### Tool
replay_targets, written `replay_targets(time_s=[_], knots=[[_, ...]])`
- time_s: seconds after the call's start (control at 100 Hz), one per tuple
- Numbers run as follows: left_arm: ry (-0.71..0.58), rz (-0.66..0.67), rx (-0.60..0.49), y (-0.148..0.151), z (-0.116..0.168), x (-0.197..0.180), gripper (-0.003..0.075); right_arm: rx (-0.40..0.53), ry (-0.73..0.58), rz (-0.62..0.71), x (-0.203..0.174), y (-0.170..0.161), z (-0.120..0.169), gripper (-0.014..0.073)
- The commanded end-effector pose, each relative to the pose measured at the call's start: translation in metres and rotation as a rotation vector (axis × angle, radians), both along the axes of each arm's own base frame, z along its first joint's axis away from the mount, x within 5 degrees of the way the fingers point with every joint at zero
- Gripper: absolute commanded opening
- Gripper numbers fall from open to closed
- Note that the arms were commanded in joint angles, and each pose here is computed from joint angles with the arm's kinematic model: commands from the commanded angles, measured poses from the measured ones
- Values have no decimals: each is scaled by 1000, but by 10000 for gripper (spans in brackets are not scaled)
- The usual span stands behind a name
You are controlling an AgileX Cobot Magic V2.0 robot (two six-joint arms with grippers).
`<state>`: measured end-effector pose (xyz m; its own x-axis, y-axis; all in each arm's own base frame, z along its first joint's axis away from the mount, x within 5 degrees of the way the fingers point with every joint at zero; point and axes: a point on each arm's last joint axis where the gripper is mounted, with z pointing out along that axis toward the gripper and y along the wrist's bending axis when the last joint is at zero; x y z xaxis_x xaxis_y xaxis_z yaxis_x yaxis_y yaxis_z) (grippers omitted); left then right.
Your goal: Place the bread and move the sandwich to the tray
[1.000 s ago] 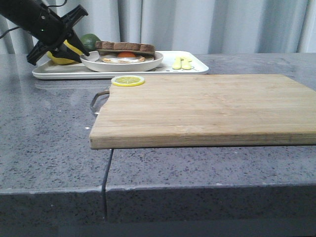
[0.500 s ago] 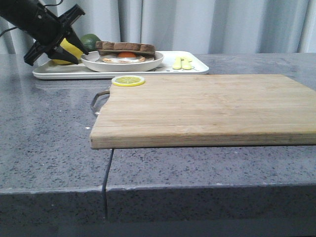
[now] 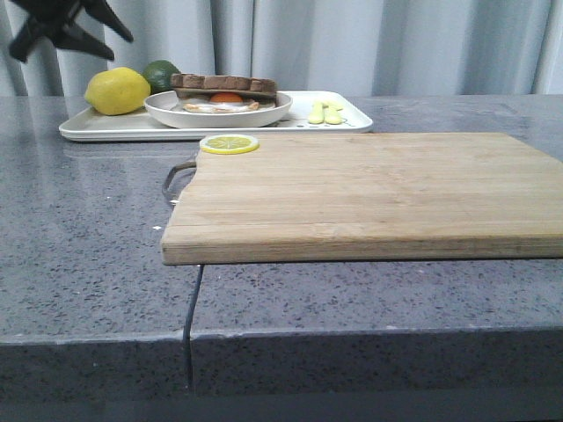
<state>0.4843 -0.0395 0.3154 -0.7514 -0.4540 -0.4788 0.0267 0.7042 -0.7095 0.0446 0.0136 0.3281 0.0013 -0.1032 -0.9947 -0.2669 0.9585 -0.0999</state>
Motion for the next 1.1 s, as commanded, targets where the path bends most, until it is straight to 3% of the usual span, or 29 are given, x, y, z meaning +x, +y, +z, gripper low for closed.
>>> replay_targets(time_s=[0.0, 0.24, 0.45, 0.69, 0.82, 1.09], knots=[[-185, -19, -3, 0, 68, -26, 244, 32, -97, -9, -1, -1, 16, 428], [-390, -62, 95, -1, 132, -72, 244, 32, -97, -9, -1, -1, 16, 428], [-501, -63, 187, 0, 155, -129, 244, 32, -97, -9, -1, -1, 16, 428], [-639, 80, 340, 12, 143, -208, 244, 32, -97, -9, -1, -1, 16, 428], [-713, 253, 372, 24, 130, -250, 243, 32, -97, -9, -1, -1, 16, 426], [-747, 335, 465, 31, 76, -327, 243, 2, -79, -16, -1, -2, 13, 422]])
